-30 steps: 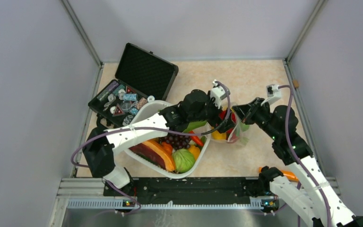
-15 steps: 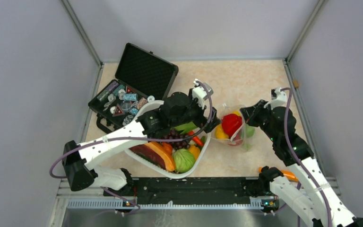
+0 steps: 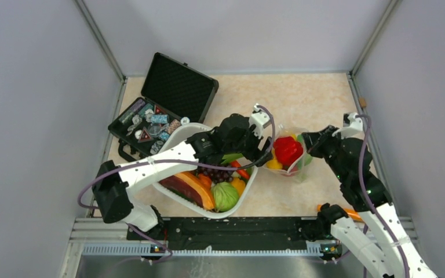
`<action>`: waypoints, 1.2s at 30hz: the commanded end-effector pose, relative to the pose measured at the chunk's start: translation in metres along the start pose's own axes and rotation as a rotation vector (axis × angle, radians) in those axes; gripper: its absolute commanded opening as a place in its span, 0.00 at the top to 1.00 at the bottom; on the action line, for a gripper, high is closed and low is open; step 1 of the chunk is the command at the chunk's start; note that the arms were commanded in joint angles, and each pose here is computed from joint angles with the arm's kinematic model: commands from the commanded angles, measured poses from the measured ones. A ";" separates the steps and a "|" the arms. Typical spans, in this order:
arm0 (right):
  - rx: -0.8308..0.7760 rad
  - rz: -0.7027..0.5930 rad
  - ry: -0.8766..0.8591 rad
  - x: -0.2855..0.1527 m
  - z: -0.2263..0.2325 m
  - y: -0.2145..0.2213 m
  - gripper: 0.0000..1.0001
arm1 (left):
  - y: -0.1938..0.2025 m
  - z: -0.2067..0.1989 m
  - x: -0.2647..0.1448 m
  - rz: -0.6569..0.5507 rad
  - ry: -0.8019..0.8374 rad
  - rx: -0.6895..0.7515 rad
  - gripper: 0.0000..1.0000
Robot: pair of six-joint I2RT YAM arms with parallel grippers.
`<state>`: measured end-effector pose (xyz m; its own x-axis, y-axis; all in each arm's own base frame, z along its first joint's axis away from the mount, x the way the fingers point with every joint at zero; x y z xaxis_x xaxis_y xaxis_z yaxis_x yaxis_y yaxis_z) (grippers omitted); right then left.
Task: Place the food in the zip-top bag and seal the zipper
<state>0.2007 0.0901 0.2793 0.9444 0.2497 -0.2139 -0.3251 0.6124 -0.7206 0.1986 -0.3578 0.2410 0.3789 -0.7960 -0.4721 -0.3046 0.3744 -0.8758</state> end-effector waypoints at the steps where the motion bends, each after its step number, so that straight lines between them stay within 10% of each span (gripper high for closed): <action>1: 0.032 -0.106 -0.049 -0.011 0.015 -0.025 1.00 | -0.023 -0.003 0.011 -0.033 0.029 0.046 0.19; 28: 0.057 -0.185 -0.087 -0.035 0.024 -0.043 1.00 | -0.014 -0.008 0.038 0.038 0.101 0.075 0.49; 36: 0.035 -0.151 -0.087 -0.028 0.019 -0.033 1.00 | -0.018 -0.010 0.030 -0.020 0.099 0.028 0.95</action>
<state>0.1843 0.0741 0.2913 0.9686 0.1901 -0.1602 -0.2464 0.6490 -0.7198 0.2050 -0.3911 0.2192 0.2628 -0.8057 -0.5309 -0.2996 0.4549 -0.8387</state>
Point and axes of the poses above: each gripper's point midway between its finger pads, its own x axis out along the fingers, its own z axis along the line the jaws close on, y = z × x, the point moved 4 cm from there along -x, back along the fingers, and after that the axes turned 9 degrees about x, right-handed, at the moved point
